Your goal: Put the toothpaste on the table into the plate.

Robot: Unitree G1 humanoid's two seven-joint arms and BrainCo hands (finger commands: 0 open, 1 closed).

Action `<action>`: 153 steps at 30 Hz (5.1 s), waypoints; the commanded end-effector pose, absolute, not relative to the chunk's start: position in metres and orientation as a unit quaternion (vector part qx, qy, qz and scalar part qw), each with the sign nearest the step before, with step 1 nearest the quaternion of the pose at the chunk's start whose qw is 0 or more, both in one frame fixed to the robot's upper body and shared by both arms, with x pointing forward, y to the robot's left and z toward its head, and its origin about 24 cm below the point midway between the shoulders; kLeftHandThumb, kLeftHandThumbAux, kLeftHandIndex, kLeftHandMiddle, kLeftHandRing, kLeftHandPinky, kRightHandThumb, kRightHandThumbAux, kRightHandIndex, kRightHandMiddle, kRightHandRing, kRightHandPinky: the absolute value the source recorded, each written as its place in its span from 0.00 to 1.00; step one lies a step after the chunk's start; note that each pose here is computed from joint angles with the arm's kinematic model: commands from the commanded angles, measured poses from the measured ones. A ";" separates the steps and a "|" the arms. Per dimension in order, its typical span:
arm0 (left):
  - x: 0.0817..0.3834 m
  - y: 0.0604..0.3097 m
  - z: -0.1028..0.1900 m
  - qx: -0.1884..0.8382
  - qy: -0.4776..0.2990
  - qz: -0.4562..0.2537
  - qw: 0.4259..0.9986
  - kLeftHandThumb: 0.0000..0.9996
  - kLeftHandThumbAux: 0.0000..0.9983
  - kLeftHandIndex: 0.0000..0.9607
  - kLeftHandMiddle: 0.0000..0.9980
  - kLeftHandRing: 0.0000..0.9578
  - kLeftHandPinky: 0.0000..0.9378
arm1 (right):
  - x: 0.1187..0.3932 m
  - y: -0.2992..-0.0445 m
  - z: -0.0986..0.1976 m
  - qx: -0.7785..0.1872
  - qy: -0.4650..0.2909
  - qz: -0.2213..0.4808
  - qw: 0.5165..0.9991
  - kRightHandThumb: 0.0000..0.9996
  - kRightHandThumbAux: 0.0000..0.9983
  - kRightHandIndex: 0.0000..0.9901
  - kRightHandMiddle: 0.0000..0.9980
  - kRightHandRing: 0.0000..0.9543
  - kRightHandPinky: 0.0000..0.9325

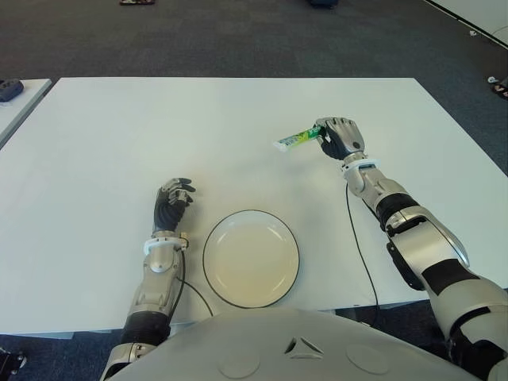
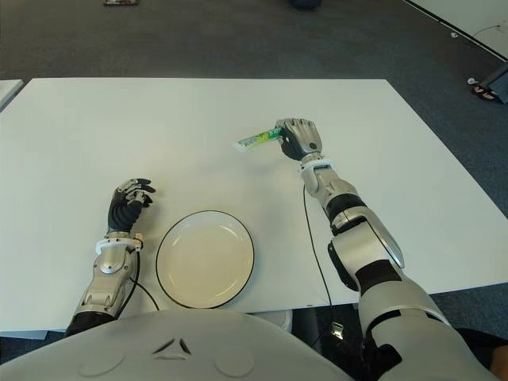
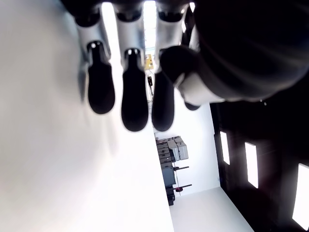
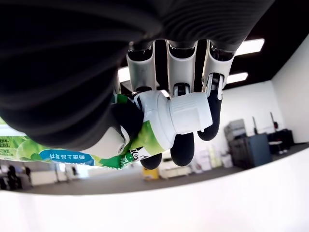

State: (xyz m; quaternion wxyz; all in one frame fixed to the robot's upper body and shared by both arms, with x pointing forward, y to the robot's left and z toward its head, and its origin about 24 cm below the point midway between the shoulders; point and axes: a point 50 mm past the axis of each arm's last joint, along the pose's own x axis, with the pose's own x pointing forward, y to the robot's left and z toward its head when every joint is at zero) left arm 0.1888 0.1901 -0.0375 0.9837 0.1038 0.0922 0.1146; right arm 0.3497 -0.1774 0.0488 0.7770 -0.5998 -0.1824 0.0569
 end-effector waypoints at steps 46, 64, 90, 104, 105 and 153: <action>0.179 0.191 -0.053 0.101 0.129 0.119 0.979 0.83 0.68 0.41 0.50 0.64 0.62 | 0.224 -0.082 0.045 -0.441 -0.421 0.416 0.674 0.72 0.72 0.44 0.90 0.92 0.96; 0.178 0.189 -0.052 0.101 0.127 0.117 0.980 0.83 0.68 0.41 0.50 0.63 0.59 | 0.213 -0.077 0.024 -0.474 -0.447 0.433 0.624 0.71 0.72 0.44 0.90 0.93 0.95; 0.180 0.188 -0.052 0.093 0.129 0.119 0.980 0.83 0.68 0.42 0.50 0.63 0.62 | 0.219 -0.083 0.018 -0.574 -0.388 0.505 0.515 0.24 0.61 0.00 0.00 0.01 0.01; 0.181 0.186 -0.051 0.084 0.133 0.129 0.979 0.83 0.68 0.41 0.50 0.62 0.61 | 0.222 -0.086 0.021 -0.569 -0.389 0.502 0.523 0.28 0.46 0.00 0.00 0.00 0.00; 0.182 0.186 -0.051 0.084 0.132 0.128 0.979 0.83 0.68 0.41 0.50 0.62 0.61 | 0.222 -0.086 0.021 -0.565 -0.391 0.501 0.526 0.28 0.46 0.00 0.00 0.00 0.00; 0.188 0.184 -0.051 0.099 0.130 0.108 0.981 0.83 0.68 0.40 0.51 0.65 0.63 | 0.287 -0.081 0.125 -0.216 -0.390 0.295 0.845 0.07 0.41 0.00 0.00 0.00 0.00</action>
